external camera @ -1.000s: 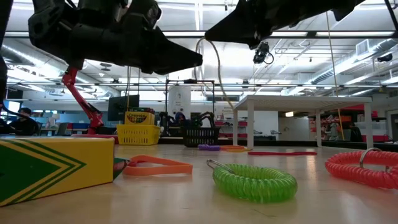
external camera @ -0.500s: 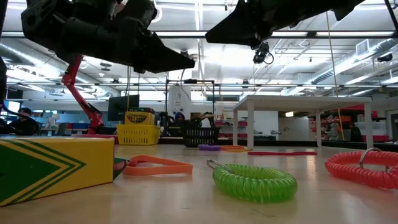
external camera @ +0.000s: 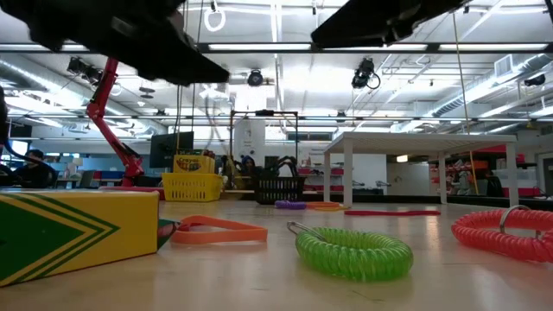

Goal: Pick & Place Office Desk Supplies
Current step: Put the yellow rubber band into the red bin

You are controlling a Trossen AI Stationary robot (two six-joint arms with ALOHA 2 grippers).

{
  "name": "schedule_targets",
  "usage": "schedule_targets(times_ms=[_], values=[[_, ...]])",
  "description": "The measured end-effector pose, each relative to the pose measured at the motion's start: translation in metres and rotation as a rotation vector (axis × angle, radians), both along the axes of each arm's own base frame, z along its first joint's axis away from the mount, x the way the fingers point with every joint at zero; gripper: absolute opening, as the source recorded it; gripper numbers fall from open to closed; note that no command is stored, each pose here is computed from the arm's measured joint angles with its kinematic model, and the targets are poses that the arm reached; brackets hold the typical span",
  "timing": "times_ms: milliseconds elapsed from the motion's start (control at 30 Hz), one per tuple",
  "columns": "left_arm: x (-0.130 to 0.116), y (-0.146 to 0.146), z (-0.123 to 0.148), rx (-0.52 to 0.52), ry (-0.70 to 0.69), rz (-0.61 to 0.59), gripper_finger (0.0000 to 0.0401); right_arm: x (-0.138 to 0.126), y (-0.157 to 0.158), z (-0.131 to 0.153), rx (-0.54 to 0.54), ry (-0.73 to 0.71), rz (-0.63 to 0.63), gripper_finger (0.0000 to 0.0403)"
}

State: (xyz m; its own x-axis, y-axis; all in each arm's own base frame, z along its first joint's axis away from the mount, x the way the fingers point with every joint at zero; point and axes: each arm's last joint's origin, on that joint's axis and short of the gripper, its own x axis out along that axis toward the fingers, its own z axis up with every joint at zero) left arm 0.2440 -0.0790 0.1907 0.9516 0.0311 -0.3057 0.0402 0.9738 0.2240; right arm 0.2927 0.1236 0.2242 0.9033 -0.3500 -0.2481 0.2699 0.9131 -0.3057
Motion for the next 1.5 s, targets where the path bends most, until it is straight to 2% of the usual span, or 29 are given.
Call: schedule_targets(times_ms=[233,300,467,633,800,1067,1267,1500], values=[[-0.037,-0.020,0.021,-0.123,0.083,-0.081,0.0007,-0.012,0.016,-0.007,0.014,0.012,0.009,0.0033],[-0.046,-0.026,0.029,-0.147,0.133,-0.083,0.0007,-0.015,0.017,-0.011,0.017,0.019,0.018,0.0009],[-0.064,-0.041,0.054,-0.138,0.305,-0.045,0.0007,-0.020,0.013,-0.024,0.050,0.006,0.003,0.0032],[-0.083,-0.055,0.082,-0.227,0.450,-0.042,0.0007,-0.025,0.010,-0.032,0.062,-0.014,0.004,0.0026],[-0.097,-0.070,0.101,-0.345,0.476,-0.084,0.0007,-0.028,0.009,-0.036,0.068,-0.024,0.005,0.0005],[-0.115,-0.092,0.091,-0.473,0.584,-0.070,0.0007,-0.028,0.008,-0.036,0.068,-0.024,0.005,0.0019],[-0.119,-0.111,0.076,-0.472,0.651,-0.041,0.0008,-0.028,0.008,-0.036,0.068,-0.025,0.005,0.0004],[-0.114,-0.128,0.052,-0.479,0.748,0.035,0.0010,-0.028,0.008,-0.036,0.068,-0.025,0.005,0.0017]])
